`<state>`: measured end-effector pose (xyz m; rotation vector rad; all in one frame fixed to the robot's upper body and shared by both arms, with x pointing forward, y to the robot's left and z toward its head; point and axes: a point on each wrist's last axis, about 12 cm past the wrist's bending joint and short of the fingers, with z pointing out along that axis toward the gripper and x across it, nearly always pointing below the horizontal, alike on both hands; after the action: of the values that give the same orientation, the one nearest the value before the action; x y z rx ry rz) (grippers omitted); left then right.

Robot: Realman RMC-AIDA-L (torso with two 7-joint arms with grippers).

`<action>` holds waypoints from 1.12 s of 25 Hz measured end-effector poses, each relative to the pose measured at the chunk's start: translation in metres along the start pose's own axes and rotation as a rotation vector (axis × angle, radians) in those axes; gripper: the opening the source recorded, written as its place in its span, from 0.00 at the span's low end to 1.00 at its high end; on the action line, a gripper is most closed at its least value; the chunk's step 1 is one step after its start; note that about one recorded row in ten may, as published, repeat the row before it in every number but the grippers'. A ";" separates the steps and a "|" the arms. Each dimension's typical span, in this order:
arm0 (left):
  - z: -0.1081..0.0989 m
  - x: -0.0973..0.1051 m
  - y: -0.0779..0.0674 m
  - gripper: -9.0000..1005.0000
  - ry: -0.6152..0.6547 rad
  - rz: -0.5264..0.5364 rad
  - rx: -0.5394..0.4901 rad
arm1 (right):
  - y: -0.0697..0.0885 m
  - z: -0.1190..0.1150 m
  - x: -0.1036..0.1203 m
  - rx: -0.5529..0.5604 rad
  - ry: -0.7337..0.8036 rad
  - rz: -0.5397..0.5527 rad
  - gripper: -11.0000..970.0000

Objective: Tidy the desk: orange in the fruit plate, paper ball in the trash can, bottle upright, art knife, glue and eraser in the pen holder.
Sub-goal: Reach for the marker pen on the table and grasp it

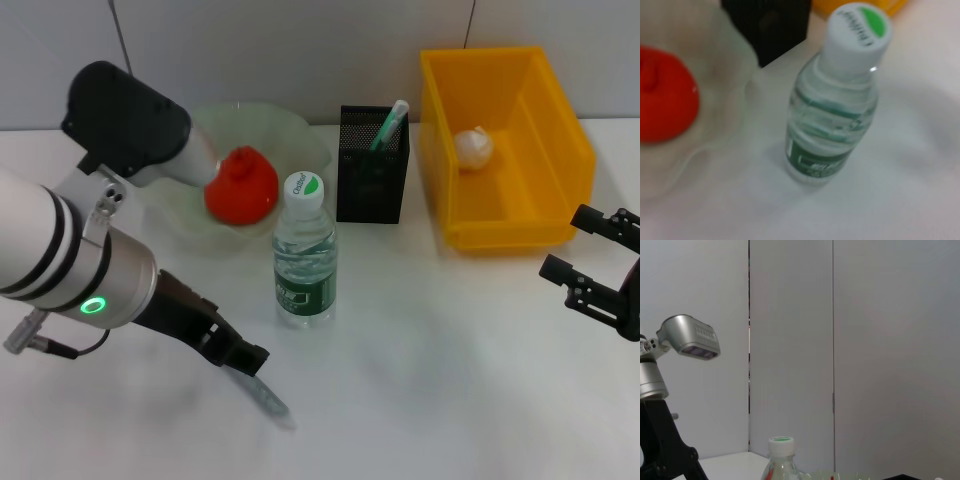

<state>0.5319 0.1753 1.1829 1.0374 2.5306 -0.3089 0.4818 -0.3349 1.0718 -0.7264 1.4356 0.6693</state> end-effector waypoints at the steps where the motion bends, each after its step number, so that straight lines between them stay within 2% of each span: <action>1: 0.000 -0.002 -0.001 0.82 -0.003 0.037 0.000 | 0.000 0.000 0.000 0.000 0.000 0.000 0.73; 3: 0.000 -0.002 -0.001 0.82 -0.003 0.037 0.000 | 0.000 0.000 0.000 0.004 -0.003 0.003 0.73; 5: 0.002 -0.007 -0.004 0.82 -0.001 0.140 0.003 | 0.000 -0.001 0.001 0.018 -0.011 0.012 0.73; 7: 0.004 -0.009 -0.005 0.82 0.006 0.168 0.004 | 0.000 -0.001 0.001 0.022 -0.013 0.015 0.73; 10: 0.013 -0.007 -0.005 0.82 0.067 0.268 -0.007 | 0.001 -0.002 0.002 0.035 -0.019 0.022 0.73; 15: 0.016 -0.005 -0.005 0.82 0.082 0.297 -0.012 | 0.002 -0.004 0.004 0.045 -0.019 0.028 0.73; 16: 0.022 -0.003 -0.006 0.82 0.112 0.372 -0.035 | 0.002 -0.005 0.004 0.049 -0.019 0.030 0.73; 18: 0.022 -0.003 -0.006 0.82 0.112 0.372 -0.035 | 0.003 -0.005 0.004 0.053 -0.022 0.032 0.73; 20: 0.025 -0.004 -0.008 0.82 0.115 0.439 -0.034 | 0.003 -0.005 0.004 0.053 -0.022 0.033 0.73; 24: 0.028 -0.007 -0.010 0.82 0.125 0.463 -0.028 | 0.003 -0.005 0.005 0.055 -0.022 0.035 0.73; 27: 0.030 -0.011 -0.016 0.82 0.119 0.584 -0.022 | 0.003 -0.004 0.006 0.060 -0.020 0.037 0.73; 28: 0.030 -0.011 -0.016 0.82 0.119 0.584 -0.022 | 0.003 -0.004 0.006 0.061 -0.020 0.037 0.73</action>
<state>0.5358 0.1466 1.1616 1.7561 2.1862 -0.0520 0.4770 -0.3362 1.0659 -0.6451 1.4478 0.6571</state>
